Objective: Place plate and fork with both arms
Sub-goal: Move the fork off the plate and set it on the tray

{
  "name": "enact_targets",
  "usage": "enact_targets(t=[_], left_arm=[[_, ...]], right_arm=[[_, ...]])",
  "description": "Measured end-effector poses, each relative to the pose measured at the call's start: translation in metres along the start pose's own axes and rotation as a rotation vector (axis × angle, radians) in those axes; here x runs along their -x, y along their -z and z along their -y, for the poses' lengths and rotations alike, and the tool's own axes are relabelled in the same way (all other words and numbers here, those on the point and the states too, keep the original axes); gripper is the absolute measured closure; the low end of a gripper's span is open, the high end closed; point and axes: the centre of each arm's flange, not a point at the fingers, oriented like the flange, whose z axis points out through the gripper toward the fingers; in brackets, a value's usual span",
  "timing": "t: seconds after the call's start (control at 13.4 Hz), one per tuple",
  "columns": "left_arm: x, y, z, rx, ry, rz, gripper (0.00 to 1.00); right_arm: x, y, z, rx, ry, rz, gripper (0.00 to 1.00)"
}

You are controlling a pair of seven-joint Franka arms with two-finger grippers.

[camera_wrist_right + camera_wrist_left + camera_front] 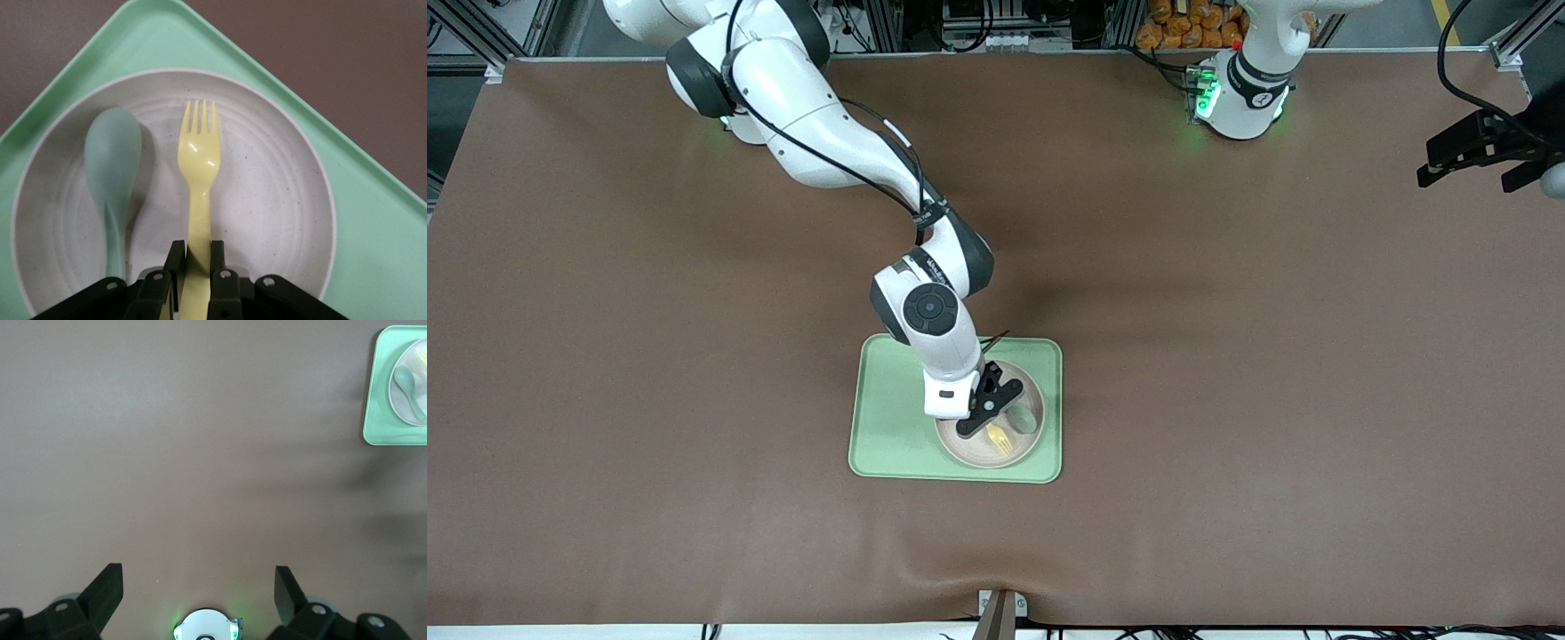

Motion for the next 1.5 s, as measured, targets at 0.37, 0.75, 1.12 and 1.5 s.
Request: enact_targets(t=[0.37, 0.75, 1.12, 1.5], left_arm=[[-0.001, -0.001, 0.002, 0.0, 0.005, 0.002, 0.0], [-0.001, -0.001, 0.002, 0.0, 0.005, 0.003, 0.0], [-0.001, -0.002, 0.002, 0.0, 0.005, 0.003, 0.0], [-0.001, -0.002, 0.002, 0.0, 0.005, 0.004, 0.0]], right_arm=[[-0.01, 0.043, -0.018, 0.003, -0.069, -0.003, 0.81], [-0.002, 0.059, -0.059, 0.021, -0.259, 0.069, 0.81], [0.027, 0.049, -0.117, 0.038, -0.374, 0.153, 0.81], [0.049, 0.026, -0.107, 0.053, -0.544, 0.208, 0.81]])
